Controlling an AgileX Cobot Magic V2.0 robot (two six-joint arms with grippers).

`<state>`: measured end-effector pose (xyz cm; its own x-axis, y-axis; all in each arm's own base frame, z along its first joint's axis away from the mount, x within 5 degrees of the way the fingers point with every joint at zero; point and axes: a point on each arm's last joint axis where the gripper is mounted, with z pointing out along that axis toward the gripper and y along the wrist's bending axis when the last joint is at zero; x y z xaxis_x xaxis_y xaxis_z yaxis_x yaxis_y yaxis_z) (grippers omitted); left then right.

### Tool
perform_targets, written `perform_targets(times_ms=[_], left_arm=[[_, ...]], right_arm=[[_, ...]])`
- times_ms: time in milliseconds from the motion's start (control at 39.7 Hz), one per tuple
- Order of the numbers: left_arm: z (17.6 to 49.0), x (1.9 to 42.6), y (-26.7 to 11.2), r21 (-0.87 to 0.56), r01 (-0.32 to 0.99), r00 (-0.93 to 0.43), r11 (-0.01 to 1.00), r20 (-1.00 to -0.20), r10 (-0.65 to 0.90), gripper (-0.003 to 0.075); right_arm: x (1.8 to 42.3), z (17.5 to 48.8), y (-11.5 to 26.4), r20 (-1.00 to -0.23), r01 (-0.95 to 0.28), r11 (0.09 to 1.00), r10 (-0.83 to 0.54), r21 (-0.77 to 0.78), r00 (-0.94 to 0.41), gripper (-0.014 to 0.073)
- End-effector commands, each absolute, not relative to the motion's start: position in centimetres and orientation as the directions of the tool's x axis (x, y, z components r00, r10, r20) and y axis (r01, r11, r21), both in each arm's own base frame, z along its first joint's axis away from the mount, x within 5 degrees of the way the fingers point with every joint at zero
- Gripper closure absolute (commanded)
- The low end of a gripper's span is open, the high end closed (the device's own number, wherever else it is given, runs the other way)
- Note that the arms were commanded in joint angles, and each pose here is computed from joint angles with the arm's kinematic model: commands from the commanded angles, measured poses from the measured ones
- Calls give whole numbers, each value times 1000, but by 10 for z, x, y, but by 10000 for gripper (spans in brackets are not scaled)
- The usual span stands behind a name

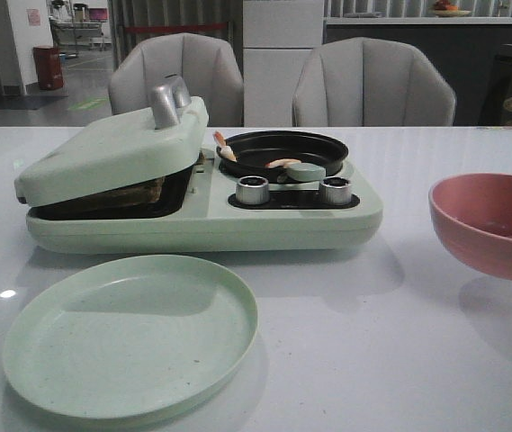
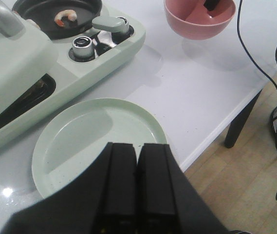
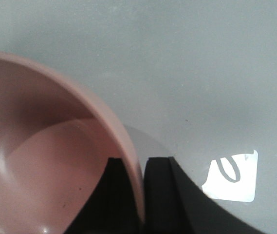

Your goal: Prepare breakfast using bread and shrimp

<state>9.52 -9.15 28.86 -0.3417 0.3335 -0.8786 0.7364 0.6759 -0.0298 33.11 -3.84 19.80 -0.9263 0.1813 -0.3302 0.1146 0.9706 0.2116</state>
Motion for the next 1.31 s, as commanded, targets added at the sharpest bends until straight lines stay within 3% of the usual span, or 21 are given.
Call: perform_targets(times_ms=[0,76,151,302,378,579,781,856,1033,1284], left_arm=[[303,99,-92,-39,713,-300,700,-919,255,622],[303,99,-92,-39,713,-300,700,-919,255,622],[303,99,-92,-39,713,-300,700,-919,255,622],[303,99,-92,-39,713,-300,700,-919,255,622],[303,99,-92,-39,713,-300,700,-919,255,622],[303,99,-92,-39,713,-300,700,-919,255,622],[303,99,-92,-39,713,-300,700,-919,255,622],[303,99,-92,-39,713,-300,700,-919,255,622],[303,99,-92,-39,713,-300,700,-919,255,622],[303,99,-92,-39,713,-300,700,-919,255,622]], right_arm=[[337,208,-41,-395,119,969,198,216,-897,562],[339,202,-42,-379,123,969,199,217,-904,546],[339,200,-42,-373,124,968,200,217,-906,466],[339,200,-42,-373,124,968,199,216,-906,146],[339,202,-42,-378,122,969,198,215,-904,67],[329,240,-25,-490,53,978,147,201,-859,60],[295,282,24,-623,-154,982,-53,109,-780,60],[275,295,44,-654,-251,966,-150,63,-741,60],[222,317,69,-731,-380,923,-222,56,-645,60],[127,337,51,-810,-439,898,-231,36,-539,60]])
